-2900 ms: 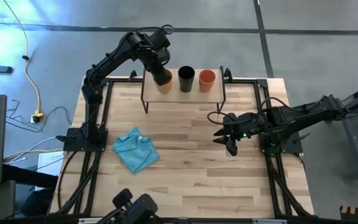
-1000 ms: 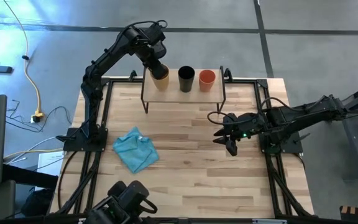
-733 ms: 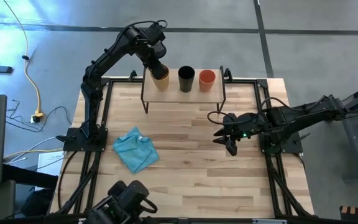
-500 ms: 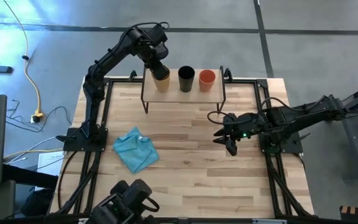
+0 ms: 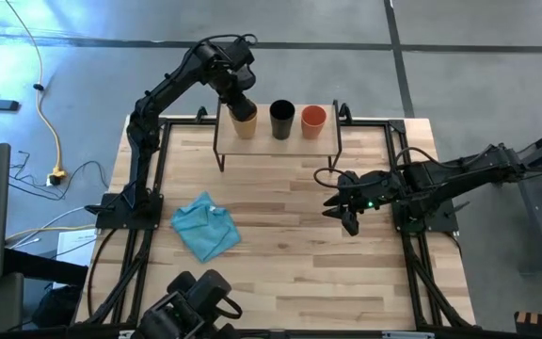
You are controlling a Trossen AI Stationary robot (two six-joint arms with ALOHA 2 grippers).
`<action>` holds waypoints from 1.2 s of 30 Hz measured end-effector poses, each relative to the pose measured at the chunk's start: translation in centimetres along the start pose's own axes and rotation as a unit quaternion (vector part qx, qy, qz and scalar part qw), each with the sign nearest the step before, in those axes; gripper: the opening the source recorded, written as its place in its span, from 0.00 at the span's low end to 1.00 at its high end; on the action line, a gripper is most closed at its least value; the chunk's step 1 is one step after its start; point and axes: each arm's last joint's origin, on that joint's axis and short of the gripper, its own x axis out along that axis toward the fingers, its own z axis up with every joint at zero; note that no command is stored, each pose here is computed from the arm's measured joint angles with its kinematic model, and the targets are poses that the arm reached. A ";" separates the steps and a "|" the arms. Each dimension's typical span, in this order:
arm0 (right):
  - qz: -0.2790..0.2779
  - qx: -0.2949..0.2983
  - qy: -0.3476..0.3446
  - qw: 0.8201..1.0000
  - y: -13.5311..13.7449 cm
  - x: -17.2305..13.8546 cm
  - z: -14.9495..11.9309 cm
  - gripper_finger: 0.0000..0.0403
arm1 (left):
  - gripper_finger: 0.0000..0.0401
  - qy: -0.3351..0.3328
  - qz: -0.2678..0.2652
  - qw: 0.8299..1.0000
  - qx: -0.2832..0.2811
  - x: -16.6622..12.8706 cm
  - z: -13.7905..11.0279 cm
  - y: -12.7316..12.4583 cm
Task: Stack small to large cups/mugs on shelf
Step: Put the yellow cup on the shelf
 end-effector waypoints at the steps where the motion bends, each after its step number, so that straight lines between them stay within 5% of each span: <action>1: 0.000 0.000 0.000 1.000 0.0 0.0 0.0 0.35 | 0.00 0.000 0.000 1.000 0.000 0.0 0.0 0.0; 36: 0.000 -0.005 0.000 1.000 0.0 0.0 0.0 0.35 | 0.00 0.005 -0.007 1.000 -0.006 0.4 0.1 0.0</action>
